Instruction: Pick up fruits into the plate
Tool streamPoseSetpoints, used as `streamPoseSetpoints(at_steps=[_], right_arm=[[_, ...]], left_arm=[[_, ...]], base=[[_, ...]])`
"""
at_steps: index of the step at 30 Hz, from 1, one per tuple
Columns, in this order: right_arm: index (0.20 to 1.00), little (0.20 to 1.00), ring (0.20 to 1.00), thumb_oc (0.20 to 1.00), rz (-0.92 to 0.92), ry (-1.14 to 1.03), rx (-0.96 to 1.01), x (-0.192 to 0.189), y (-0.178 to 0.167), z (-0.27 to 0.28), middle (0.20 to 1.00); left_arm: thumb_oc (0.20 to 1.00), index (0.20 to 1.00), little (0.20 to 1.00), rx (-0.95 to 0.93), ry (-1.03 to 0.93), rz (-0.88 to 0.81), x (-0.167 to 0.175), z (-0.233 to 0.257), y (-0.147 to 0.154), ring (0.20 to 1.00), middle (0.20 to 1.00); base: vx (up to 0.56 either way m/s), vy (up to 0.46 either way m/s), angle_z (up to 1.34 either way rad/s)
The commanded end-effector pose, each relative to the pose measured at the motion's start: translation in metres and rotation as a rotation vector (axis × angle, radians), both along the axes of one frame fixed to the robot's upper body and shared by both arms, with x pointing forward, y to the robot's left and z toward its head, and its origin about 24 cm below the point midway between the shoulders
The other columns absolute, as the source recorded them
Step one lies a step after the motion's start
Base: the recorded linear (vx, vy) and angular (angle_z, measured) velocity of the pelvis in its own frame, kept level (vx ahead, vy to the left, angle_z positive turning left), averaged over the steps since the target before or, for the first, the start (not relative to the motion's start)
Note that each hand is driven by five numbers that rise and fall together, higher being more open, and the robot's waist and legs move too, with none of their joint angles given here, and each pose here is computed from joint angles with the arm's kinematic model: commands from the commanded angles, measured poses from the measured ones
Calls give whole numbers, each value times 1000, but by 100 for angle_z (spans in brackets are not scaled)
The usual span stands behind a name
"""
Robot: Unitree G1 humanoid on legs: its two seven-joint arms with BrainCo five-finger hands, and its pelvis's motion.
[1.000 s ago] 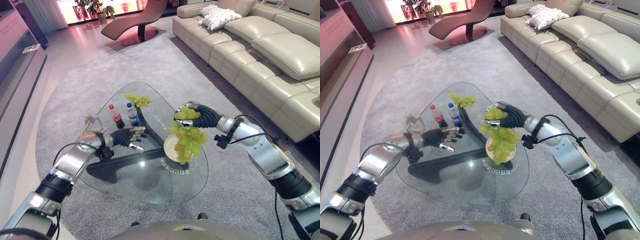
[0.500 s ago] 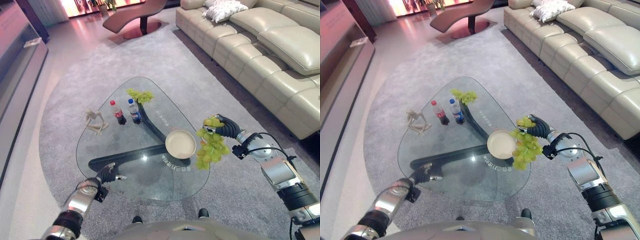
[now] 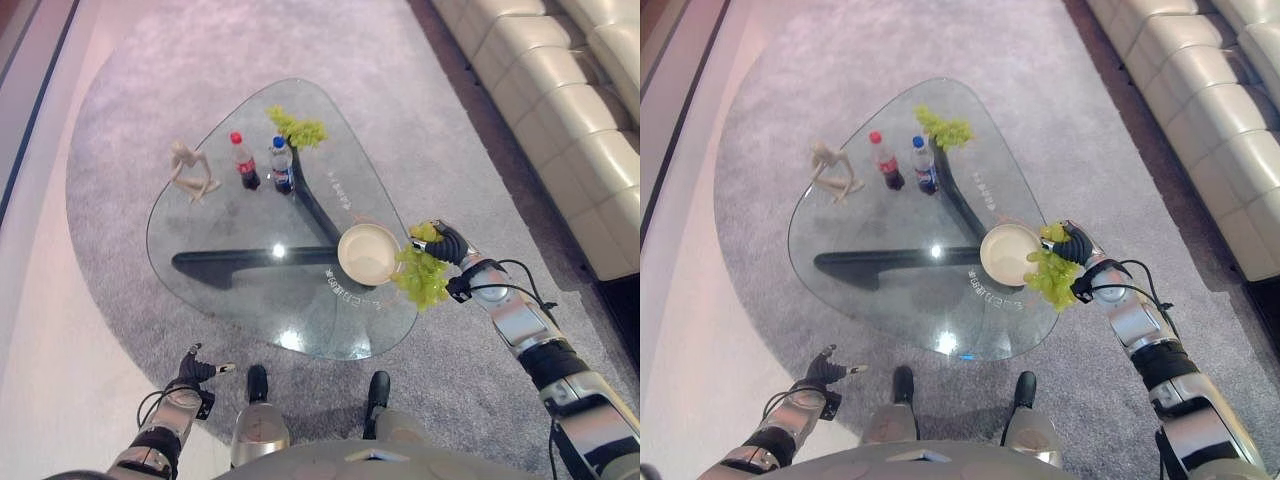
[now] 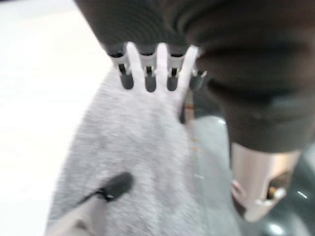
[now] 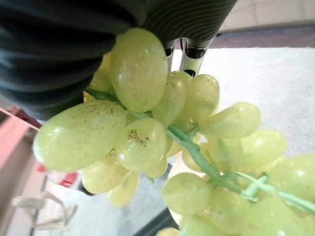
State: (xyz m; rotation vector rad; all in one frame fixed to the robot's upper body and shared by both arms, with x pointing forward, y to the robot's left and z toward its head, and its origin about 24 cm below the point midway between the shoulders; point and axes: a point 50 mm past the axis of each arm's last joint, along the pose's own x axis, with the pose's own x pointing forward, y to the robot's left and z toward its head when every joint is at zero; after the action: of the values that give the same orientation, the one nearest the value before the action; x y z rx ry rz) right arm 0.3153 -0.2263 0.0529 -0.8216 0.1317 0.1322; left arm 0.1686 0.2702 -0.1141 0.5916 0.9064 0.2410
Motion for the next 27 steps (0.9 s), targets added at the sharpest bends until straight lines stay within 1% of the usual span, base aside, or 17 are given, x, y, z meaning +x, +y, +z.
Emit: streamPoseSetpoints(at_steps=[1,4,11,19,27], right_arm=[[200,200,200,200,7,-207,3,25,9,45,200],[200,200,200,200,-46,-236,-28,31,0,53,200],[200,200,200,200,-143,-323,-70,41,-21,76,200],[200,200,200,200,-222,-438,-112,52,-32,112,200],[200,200,200,200,-306,-472,-168,58,-51,135,200]], left_arm=[[1000,1000,1000,90,-25,2,8,8,15,1000,1000],[1000,1000,1000,94,-58,32,12,12,19,1000,1000],[1000,1000,1000,70,-103,14,16,16,19,1000,1000],[1000,1000,1000,94,-116,0,18,19,22,1000,1000],[1000,1000,1000,84,-134,-36,18,19,15,1000,1000]], base=[[-48,20,13],[-88,24,13],[-33,-1,13],[-15,-7,10],[4,7,4]])
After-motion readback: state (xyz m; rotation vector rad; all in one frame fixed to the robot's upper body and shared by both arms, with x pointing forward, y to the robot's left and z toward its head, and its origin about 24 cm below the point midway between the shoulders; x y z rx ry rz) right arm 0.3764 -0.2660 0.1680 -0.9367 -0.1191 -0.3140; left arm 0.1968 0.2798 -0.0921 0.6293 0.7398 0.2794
